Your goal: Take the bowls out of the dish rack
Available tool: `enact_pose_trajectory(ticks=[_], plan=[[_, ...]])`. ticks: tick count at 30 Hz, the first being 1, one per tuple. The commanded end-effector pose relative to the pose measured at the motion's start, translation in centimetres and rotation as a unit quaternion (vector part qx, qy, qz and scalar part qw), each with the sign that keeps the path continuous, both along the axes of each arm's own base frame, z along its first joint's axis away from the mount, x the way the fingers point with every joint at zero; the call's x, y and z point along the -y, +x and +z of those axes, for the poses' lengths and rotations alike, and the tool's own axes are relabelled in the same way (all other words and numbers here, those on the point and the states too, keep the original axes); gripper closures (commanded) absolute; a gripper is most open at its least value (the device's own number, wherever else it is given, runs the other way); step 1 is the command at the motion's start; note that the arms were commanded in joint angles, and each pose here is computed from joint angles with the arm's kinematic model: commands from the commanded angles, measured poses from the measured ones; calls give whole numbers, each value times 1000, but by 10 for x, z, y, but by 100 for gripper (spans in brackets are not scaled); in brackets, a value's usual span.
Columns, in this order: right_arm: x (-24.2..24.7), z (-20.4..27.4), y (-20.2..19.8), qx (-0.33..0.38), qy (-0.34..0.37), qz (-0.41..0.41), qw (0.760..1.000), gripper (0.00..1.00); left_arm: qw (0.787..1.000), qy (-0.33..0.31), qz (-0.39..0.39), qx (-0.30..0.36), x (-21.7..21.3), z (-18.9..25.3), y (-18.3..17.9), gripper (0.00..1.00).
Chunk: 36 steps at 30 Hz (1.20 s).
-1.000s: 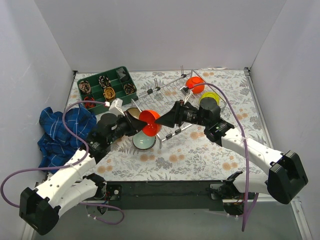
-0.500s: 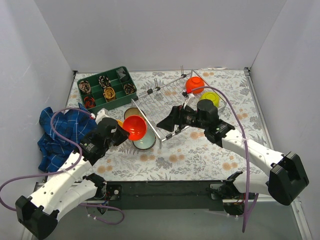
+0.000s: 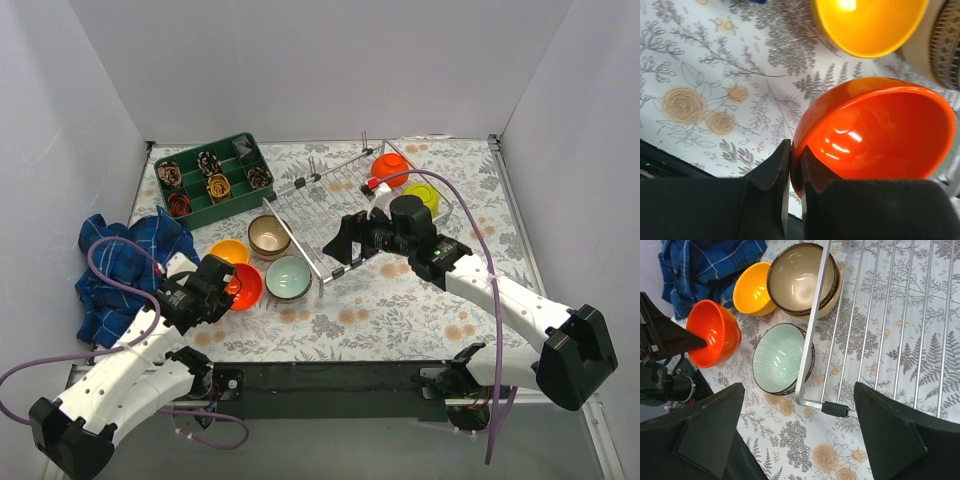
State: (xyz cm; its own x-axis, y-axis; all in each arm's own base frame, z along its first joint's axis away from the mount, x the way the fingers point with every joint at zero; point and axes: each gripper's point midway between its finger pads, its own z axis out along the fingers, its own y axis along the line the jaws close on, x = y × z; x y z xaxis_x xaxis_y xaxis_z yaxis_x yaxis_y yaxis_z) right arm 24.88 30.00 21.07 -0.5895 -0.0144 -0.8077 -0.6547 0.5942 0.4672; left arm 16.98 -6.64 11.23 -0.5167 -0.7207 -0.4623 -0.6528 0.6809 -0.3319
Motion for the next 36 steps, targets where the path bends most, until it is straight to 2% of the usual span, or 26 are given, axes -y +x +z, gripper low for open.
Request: enact_pose_trajectory(ticks=[1, 11, 18, 19, 22, 23, 26, 32, 35, 36], plan=[[0, 18, 12, 43, -9, -3, 999, 1, 997, -6, 75, 2, -12, -16, -2, 100], [10, 7, 19, 55, -65, -9, 996, 1, 996, -49, 69, 9, 5, -56, 5, 100], [17, 4, 30, 78, -128, 2, 989, 1, 996, -55, 62, 13, 9, -66, 7, 71], [20, 0, 33, 77, -142, -6, 987, 1, 996, -56, 62, 13, 9, -66, 7, 63], [27, 2, 48, 94, -176, -25, 980, 1, 996, -61, 62, 17, 9, -58, 7, 49], [29, 7, 54, 100, -186, -33, 977, 2, 996, -60, 63, 19, 8, -55, 7, 40], [42, 11, 80, 131, -246, -69, 958, 2, 996, -59, 59, 32, 6, -36, 7, 29], [68, -1, 139, 153, -363, -103, 913, 2, 994, -61, 35, 89, 1, 22, 11, 24], [82, -6, 170, 175, -431, -121, 877, 1, 992, -51, 17, 118, -3, 54, 12, 14], [86, -8, 186, 181, -457, -131, 861, 1, 991, -42, 2, 123, -4, 60, 12, 8]])
